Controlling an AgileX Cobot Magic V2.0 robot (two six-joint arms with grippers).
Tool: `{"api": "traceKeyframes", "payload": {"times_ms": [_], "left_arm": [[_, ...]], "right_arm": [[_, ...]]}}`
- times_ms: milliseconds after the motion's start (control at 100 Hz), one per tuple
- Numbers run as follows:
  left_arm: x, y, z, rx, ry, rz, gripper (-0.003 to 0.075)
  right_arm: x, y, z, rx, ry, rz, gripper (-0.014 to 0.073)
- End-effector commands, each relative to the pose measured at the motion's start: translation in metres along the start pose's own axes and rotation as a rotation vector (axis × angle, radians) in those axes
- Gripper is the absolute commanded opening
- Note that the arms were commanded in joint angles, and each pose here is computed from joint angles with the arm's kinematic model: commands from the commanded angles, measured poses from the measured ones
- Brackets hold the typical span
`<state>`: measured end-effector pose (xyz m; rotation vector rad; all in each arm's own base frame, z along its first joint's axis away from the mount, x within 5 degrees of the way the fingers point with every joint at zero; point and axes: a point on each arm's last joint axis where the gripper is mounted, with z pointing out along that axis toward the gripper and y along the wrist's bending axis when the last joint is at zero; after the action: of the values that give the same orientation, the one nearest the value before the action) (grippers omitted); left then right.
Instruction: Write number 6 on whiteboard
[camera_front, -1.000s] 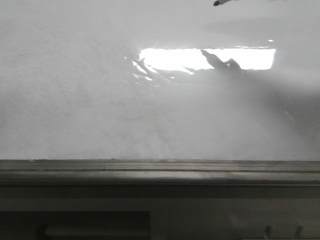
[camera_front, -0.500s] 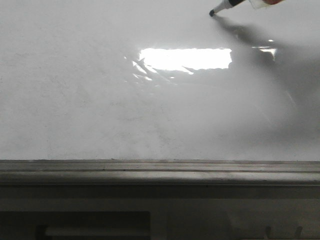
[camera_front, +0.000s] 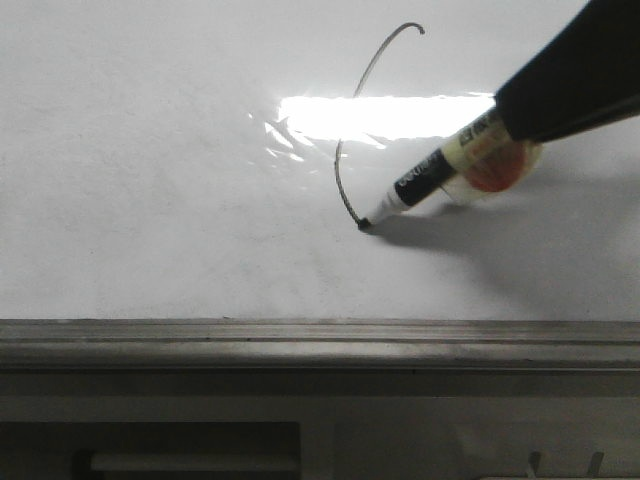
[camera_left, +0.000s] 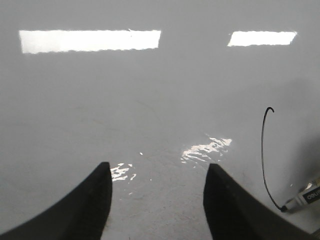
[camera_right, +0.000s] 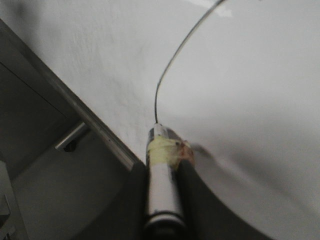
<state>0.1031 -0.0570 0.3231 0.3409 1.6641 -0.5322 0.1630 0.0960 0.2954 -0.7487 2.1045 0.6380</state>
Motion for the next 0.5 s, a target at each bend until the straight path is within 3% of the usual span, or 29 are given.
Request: {"api": "traceKeyframes", "payload": {"times_ms": [0, 240, 380, 490], "left_arm": [[-0.012, 0.001, -0.002, -0.028, -0.060, -0.025, 0.0368], [-0.012, 0.001, -0.002, -0.028, -0.060, -0.026, 0.0368], [-0.012, 0.001, -0.002, -0.027, -0.061, -0.030, 0.0368], [-0.013, 0.001, -0.002, -0.026, -0.063, -0.039, 0.0368]], "right_arm": [[-0.009, -0.007, -0.013, 0.141, -0.066, -0.060, -0.0053], [-0.025, -0.007, -0.037, 0.252, -0.298, -0.009, -0.0053], [-0.028, -0.007, -0.028, 0.203, -0.303, 0.020, -0.0053], [-0.028, -0.005, -0.015, 0.101, -0.270, 0.032, -0.0053]]}}
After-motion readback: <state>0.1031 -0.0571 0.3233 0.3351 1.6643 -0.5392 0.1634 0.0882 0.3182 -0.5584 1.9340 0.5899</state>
